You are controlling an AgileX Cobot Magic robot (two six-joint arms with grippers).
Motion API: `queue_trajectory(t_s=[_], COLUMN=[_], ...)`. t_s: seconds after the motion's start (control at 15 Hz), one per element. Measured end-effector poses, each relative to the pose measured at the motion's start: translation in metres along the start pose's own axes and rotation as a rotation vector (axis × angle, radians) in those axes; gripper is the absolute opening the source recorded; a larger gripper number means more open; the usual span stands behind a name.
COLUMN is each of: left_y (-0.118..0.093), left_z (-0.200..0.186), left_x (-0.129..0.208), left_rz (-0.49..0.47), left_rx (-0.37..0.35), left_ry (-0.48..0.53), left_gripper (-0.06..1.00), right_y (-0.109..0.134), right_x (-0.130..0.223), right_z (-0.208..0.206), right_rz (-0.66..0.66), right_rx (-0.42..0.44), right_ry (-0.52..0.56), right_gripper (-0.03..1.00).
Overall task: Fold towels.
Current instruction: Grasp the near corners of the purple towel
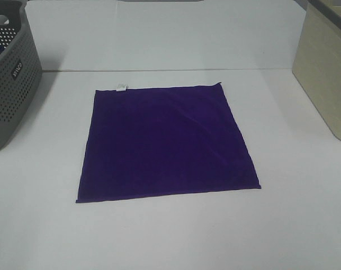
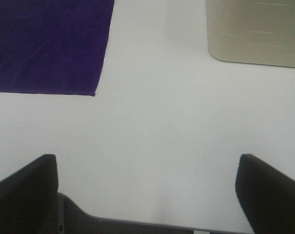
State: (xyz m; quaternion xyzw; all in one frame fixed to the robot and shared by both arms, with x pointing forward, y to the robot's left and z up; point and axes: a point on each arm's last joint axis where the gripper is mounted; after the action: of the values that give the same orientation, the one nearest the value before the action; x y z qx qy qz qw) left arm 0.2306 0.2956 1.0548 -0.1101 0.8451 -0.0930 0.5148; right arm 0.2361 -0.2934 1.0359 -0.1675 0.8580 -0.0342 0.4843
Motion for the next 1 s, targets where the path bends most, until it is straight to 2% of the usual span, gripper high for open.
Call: queue_trajectory(t_s=[1.0], left_y=[0.0000], left_z=[0.0000], left_x=[0.0000], left_rz=[0.000], left_rx=[0.000], left_ry=[0.000], left_gripper=[0.99], right_y=[0.0000], right_x=[0.0000], right_z=[0.0000], right_rz=[0.000], right_rx=[0.000], right_ry=[0.000], right_gripper=[0.96])
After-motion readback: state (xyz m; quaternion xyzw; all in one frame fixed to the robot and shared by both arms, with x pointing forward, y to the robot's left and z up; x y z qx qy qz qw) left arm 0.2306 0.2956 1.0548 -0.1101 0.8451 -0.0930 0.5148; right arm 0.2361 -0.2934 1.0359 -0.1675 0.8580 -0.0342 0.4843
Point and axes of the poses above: a point on each arm's last joint axis where the gripper is mounted, z pointing out along that axis toward the gripper, y along the wrist's bending axis when the last joint is at zero, x = y × z, and after that the axes turned 15 degrees about -z, right-handed
